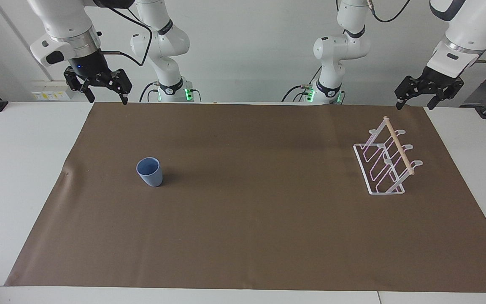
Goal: Hang cup on cup holder
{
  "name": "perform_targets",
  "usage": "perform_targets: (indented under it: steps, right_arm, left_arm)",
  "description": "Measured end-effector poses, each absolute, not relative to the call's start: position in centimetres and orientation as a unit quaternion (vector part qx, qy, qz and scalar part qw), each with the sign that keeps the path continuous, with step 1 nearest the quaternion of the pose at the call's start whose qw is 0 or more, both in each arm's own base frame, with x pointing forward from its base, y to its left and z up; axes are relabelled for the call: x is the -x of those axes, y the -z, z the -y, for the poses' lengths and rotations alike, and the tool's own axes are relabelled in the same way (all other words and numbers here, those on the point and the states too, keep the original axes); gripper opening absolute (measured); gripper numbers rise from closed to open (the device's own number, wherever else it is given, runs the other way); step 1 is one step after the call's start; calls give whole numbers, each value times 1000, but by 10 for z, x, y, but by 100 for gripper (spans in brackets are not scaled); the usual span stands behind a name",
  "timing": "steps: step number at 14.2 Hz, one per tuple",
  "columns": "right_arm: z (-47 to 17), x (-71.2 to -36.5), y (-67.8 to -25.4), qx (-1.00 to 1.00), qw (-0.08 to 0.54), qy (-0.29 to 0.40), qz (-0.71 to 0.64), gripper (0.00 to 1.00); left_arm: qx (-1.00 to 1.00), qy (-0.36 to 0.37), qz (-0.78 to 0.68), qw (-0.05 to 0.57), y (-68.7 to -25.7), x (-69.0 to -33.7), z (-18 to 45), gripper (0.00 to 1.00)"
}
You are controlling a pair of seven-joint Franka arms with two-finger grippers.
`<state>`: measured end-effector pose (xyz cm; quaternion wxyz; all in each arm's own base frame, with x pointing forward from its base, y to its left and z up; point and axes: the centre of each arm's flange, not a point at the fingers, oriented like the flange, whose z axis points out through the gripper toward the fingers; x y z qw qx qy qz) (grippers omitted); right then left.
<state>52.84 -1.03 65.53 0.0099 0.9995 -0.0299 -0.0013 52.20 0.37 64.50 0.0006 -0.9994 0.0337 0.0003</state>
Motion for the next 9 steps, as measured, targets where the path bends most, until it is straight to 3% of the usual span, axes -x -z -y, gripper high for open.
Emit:
perform_targets:
  steps: [9]
  right_arm:
    - [10,-528,-652,-999,10,6,30,100]
  left_arm:
    - [999,-1,-35,1,-644,-522,-2,100]
